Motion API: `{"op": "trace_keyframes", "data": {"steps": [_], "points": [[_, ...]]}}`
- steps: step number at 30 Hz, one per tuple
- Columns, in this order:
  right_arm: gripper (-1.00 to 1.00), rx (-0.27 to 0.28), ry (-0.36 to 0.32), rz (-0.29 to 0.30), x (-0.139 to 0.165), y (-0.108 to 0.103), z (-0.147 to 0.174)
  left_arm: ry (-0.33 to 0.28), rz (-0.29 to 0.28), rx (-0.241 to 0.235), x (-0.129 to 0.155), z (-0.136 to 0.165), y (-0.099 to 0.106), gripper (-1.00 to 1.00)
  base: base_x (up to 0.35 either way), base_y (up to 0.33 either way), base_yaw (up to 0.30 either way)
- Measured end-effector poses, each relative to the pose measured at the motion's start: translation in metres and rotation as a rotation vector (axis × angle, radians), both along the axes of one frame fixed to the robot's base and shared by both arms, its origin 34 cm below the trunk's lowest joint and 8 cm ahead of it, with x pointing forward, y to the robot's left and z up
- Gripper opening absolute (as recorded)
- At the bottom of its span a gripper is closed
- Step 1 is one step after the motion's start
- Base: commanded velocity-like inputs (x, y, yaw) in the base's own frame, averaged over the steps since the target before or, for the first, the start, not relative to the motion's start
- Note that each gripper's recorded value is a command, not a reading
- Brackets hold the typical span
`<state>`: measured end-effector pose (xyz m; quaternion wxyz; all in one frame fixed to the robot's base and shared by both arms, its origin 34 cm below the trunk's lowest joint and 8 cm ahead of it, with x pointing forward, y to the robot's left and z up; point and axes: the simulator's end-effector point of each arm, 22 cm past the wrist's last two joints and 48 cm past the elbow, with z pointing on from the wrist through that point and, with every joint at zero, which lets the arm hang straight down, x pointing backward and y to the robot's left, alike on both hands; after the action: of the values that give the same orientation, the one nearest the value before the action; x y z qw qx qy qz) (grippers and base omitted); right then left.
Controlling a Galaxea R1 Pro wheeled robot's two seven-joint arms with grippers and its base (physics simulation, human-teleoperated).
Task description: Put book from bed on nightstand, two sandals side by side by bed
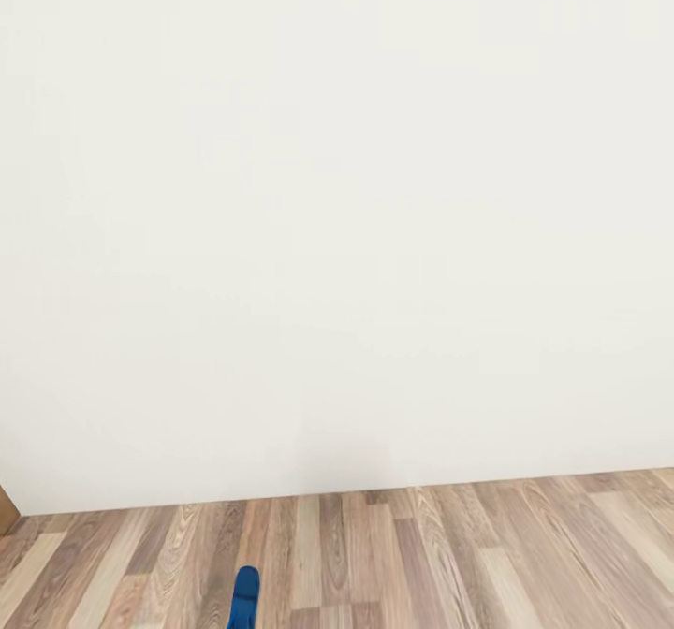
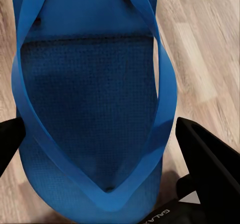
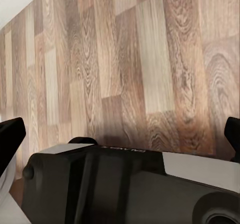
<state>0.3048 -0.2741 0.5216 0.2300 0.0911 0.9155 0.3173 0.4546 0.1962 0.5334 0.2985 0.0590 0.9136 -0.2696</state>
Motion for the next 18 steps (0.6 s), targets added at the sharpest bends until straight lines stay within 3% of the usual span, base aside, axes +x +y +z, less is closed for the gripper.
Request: {"op": "trace_keyframes", "data": {"steps": [14, 18], "points": [[1.00, 0.000, 0.000, 0.000, -0.0001, 0.0001, 0.0000, 0.000, 0.000, 0.000, 0.0000, 0.0000, 0.0002, -1.00, 0.327, 0.000, -0.002], [1.00, 0.000, 0.001, 0.000, -0.0002, 0.0000, 0.0000, 0.000, 0.000, 0.000, 0.0001, 0.0000, -0.0001, -1.00, 0.327, 0.000, -0.162]]}}
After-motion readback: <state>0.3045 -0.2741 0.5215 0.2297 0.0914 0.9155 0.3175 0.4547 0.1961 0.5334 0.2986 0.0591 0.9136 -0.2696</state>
